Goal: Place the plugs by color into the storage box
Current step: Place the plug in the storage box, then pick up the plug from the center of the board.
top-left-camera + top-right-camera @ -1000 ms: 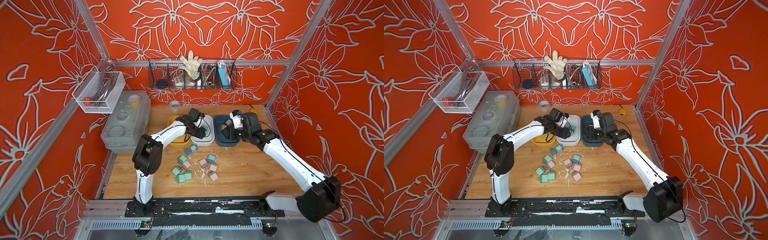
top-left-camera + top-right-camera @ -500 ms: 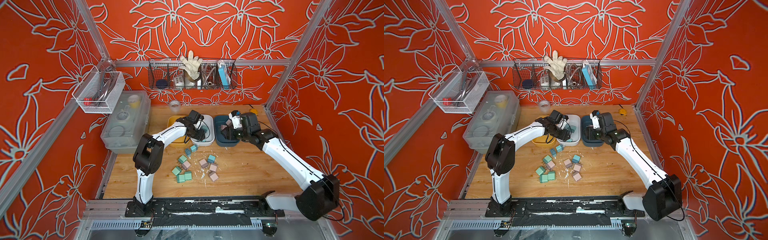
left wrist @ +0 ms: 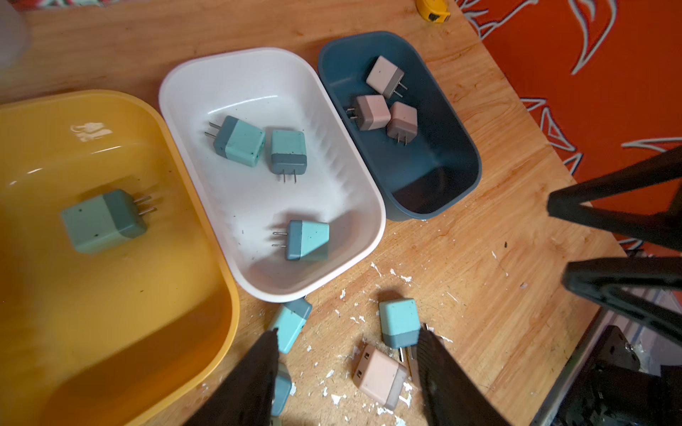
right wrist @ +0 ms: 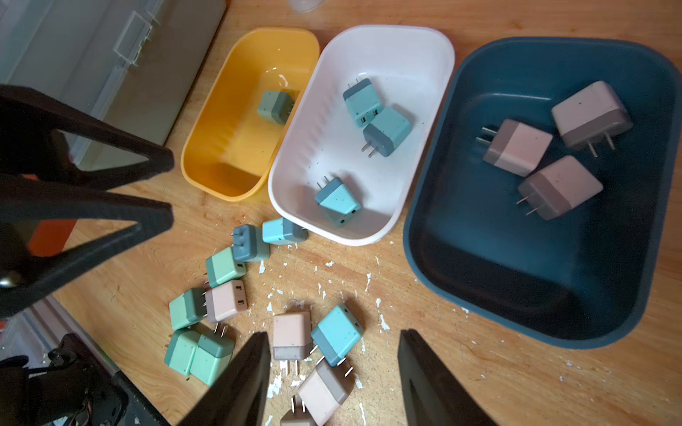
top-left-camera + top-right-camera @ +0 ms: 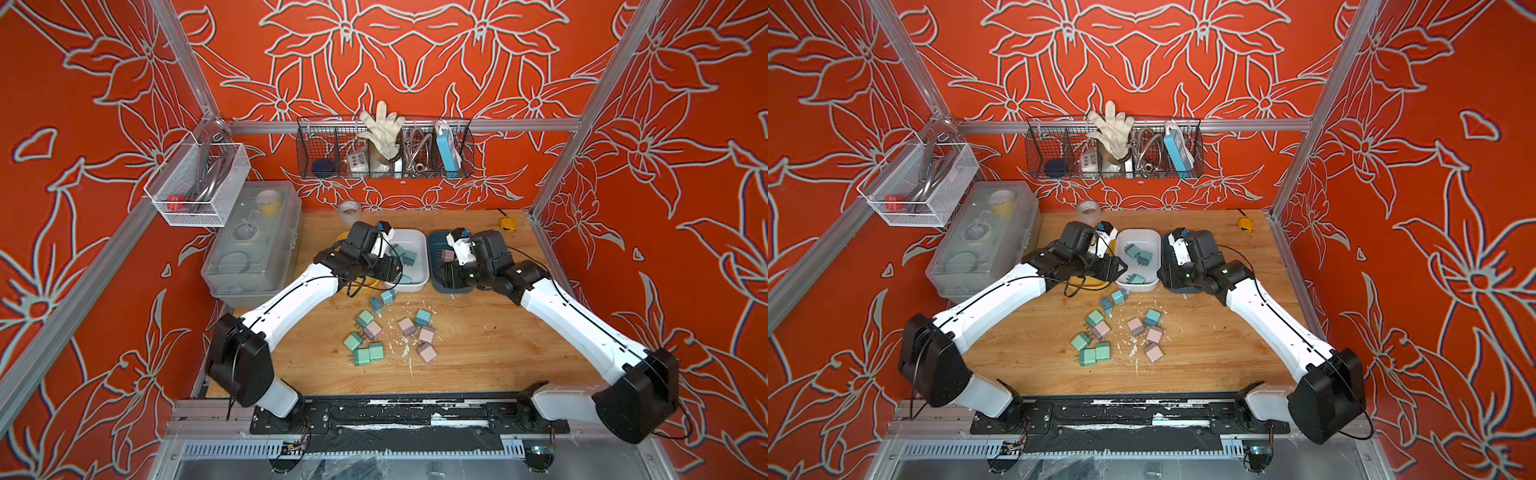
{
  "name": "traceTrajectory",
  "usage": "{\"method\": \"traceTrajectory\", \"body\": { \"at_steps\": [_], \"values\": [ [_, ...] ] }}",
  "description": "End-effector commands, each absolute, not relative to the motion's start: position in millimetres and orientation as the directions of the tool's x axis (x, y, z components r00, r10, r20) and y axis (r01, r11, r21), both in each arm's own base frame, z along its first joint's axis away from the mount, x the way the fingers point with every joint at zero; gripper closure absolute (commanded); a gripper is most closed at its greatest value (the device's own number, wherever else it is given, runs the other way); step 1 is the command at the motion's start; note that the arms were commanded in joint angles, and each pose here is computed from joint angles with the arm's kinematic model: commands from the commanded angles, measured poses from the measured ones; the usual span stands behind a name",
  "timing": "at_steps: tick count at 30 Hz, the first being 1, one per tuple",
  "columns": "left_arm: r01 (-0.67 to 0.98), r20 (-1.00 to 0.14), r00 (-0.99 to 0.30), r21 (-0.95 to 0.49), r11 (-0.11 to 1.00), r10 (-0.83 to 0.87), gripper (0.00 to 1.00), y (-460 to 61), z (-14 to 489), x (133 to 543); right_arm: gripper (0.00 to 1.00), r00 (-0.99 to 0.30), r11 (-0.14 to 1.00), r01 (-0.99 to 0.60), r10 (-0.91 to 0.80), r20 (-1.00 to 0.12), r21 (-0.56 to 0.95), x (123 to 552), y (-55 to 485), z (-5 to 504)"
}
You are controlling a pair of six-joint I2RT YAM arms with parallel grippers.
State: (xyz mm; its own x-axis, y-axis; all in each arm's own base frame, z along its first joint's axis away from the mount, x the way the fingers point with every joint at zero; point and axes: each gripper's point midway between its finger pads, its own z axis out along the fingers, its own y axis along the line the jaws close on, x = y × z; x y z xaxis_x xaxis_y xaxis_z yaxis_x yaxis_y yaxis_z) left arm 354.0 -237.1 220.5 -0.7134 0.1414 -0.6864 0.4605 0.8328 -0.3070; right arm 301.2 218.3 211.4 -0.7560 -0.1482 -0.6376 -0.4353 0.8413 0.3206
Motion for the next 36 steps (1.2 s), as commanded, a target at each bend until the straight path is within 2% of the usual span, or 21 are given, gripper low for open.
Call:
{"method": "traceTrajectory", "body": {
  "at_steps": [1, 8, 17, 24, 36],
  "values": [
    [0.444, -0.681, -0.721, -0.313, 0.84, 0.128, 0.4, -225, 228, 334, 0.39, -0.795, 0.863, -0.407, -0.175, -0.58, 0.298, 283, 213, 190],
    [0.485, -0.693, -0.697, -0.269, 0.832, 0.182, 0.39, -197, 242, 284, 0.39, -0.839, 0.88, -0.393, -0.223, -0.496, 0.269, 265, 211, 156],
    [0.602, -0.667, -0.67, -0.23, 0.765, 0.326, 0.4, -183, 201, 232, 0.38, -0.875, 0.893, -0.375, -0.252, -0.413, 0.25, 247, 211, 125],
    [0.646, -0.687, -0.636, -0.224, 0.73, 0.352, 0.4, -183, 186, 221, 0.38, -0.887, 0.895, -0.386, -0.293, -0.356, 0.225, 234, 218, 97],
    [0.653, -0.647, -0.655, -0.226, 0.723, 0.39, 0.4, -182, 171, 216, 0.36, -0.879, 0.885, -0.437, -0.382, -0.286, 0.161, 218, 234, 65]
  ]
}}
